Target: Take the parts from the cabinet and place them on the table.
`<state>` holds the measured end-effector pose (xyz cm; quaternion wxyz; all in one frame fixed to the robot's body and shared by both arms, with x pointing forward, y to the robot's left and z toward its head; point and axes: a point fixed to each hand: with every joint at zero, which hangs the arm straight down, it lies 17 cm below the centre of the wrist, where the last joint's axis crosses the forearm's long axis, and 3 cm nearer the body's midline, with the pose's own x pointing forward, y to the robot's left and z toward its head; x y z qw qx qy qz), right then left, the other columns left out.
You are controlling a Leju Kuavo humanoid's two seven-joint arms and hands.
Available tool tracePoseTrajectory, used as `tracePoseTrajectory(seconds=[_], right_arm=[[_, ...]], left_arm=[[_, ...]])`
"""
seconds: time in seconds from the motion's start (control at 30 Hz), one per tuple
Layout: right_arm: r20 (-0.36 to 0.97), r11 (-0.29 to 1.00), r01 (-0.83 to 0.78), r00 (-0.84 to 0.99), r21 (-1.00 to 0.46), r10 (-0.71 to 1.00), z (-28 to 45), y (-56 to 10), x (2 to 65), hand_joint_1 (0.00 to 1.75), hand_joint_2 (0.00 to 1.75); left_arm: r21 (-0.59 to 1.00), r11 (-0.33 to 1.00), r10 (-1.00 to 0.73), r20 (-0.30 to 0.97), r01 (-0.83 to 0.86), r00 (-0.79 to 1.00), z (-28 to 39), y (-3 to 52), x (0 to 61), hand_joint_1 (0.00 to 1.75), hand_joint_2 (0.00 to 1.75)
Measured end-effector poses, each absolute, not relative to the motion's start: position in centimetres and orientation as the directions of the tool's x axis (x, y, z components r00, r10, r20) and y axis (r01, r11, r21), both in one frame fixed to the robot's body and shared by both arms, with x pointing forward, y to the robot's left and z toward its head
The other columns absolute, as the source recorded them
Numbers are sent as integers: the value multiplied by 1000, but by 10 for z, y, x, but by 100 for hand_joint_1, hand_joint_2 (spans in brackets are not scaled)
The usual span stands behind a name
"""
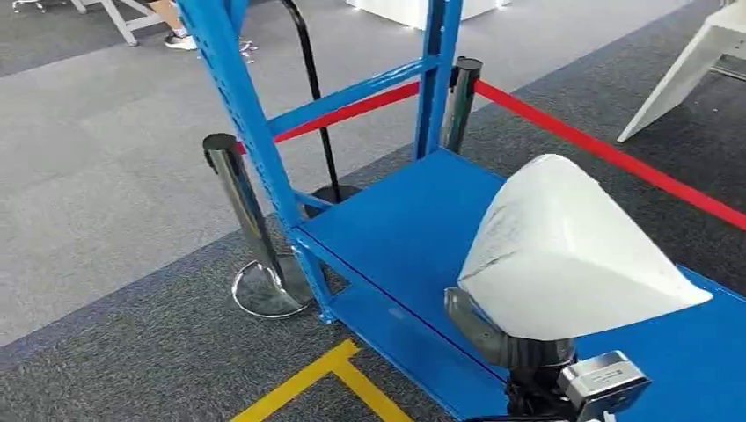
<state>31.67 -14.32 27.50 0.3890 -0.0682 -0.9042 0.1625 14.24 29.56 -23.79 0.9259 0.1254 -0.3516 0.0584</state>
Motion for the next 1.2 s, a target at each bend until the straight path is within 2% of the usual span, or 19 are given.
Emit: tracePoseTrajectory(seconds=[1.2], right_arm=[[694, 927, -163, -708, -339, 129, 286, -103, 312, 175, 175]], left_arm=[[217, 962, -19, 661, -166, 751, -239, 299, 147, 0, 175]])
